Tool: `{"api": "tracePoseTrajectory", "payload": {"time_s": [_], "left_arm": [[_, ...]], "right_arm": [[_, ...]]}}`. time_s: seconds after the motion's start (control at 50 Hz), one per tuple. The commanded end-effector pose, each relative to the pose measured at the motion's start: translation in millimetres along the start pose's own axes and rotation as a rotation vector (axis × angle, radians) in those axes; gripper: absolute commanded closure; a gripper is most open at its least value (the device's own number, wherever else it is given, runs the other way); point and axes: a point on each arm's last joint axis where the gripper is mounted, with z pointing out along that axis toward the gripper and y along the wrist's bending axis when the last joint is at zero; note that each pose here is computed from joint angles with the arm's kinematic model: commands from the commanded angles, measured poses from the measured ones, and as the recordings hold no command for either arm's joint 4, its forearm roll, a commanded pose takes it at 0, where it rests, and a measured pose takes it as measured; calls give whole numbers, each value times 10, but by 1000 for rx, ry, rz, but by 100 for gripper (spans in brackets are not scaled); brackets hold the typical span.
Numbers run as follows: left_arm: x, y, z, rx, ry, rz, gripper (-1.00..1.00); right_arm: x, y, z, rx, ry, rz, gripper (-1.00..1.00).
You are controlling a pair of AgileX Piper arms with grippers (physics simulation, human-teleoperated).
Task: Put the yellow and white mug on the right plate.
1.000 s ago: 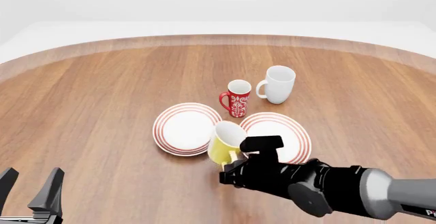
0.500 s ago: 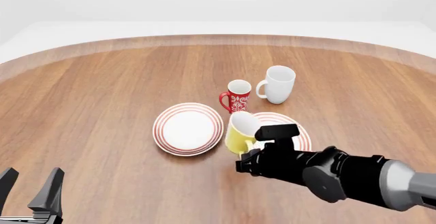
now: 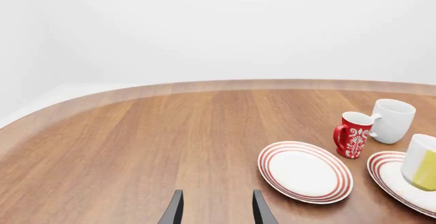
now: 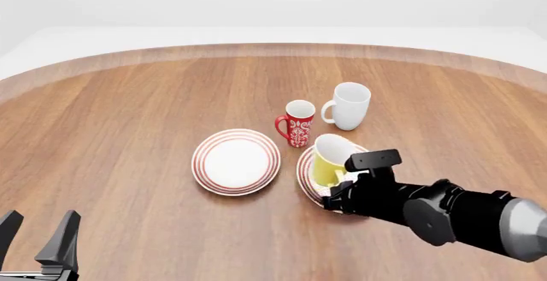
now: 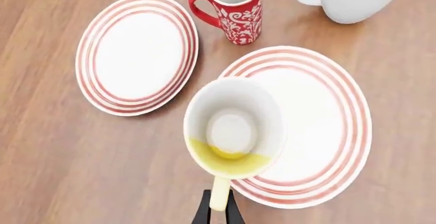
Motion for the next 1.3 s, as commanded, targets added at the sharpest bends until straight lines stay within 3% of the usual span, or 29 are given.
{"api": "tracePoseTrajectory", "payload": {"time_s": [0.02, 0.38, 1.3], "left_arm": [[0, 0, 0, 0, 0, 0, -100], [0, 0, 0, 0, 0, 0, -100], [0, 0, 0, 0, 0, 0, -100]], "right_arm": [[-59, -167, -9, 44, -23, -27, 100], [-47, -341, 83, 86, -35, -58, 100], [44, -485, 273, 114, -35, -28, 100]]}}
